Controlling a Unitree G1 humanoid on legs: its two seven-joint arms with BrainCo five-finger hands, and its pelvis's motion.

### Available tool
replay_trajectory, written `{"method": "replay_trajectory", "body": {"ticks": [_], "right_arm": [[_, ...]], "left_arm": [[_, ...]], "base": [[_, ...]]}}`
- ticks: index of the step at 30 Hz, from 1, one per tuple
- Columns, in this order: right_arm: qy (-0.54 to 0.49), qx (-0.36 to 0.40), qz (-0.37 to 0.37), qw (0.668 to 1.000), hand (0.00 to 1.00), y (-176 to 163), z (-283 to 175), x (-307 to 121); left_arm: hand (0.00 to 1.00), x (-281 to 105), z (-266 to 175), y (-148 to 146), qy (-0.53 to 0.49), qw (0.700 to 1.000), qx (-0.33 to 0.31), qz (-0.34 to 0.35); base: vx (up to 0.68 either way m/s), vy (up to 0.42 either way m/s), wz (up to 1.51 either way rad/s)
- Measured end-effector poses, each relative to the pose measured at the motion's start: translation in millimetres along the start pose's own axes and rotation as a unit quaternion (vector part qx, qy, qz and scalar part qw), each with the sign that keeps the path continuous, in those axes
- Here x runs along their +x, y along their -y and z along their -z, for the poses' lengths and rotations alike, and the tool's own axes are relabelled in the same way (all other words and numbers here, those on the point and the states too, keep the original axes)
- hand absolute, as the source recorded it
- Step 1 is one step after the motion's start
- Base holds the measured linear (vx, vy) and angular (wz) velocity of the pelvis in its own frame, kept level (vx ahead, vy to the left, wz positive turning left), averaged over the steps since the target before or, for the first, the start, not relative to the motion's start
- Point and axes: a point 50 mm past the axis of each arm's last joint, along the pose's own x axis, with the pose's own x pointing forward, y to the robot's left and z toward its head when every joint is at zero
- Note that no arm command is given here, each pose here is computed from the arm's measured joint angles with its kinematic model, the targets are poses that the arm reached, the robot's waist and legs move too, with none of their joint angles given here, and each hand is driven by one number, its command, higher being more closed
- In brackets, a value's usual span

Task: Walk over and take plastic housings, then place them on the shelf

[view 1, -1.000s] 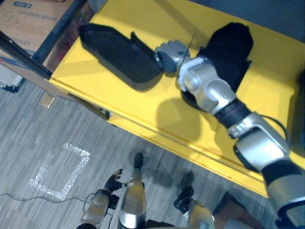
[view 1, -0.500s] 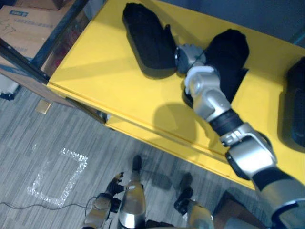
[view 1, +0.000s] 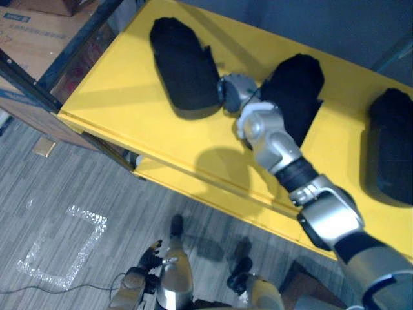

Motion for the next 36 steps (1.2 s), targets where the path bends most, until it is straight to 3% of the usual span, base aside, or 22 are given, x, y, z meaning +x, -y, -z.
{"method": "replay_trajectory", "body": {"ticks": [9,18,21,26,36], "right_arm": [[0.030,0.168,-0.044,0.984,0.00,-24.8,-10.0,-8.1],[0.041,0.147,-0.002,0.988,0.00,-34.0,-8.2,-14.5],[0.070,0.105,0.048,0.991,0.00,-29.4,-12.0,-16.9],[0.123,0.045,0.200,0.971,0.00,7.0,-28.7,-24.8],[0.205,0.035,0.283,0.936,0.00,29.9,-45.4,-38.5]], "left_arm": [[0.00,-1.3,2.6,-1.2,0.006,1.000,0.005,0.001],[0.00,-1.4,5.8,-1.3,0.001,1.000,0.004,-0.001],[0.00,-1.6,7.4,-1.7,0.004,1.000,0.003,-0.003],[0.00,-2.0,10.3,-4.7,-0.001,1.000,-0.004,-0.010],[0.00,-2.6,15.0,-5.9,-0.008,1.000,-0.007,-0.013]], "base": [[0.00,0.000,0.00],[0.00,0.000,0.00],[-0.02,-0.011,-0.04],[-0.01,-0.009,-0.11],[0.00,-0.001,0.00]]}}
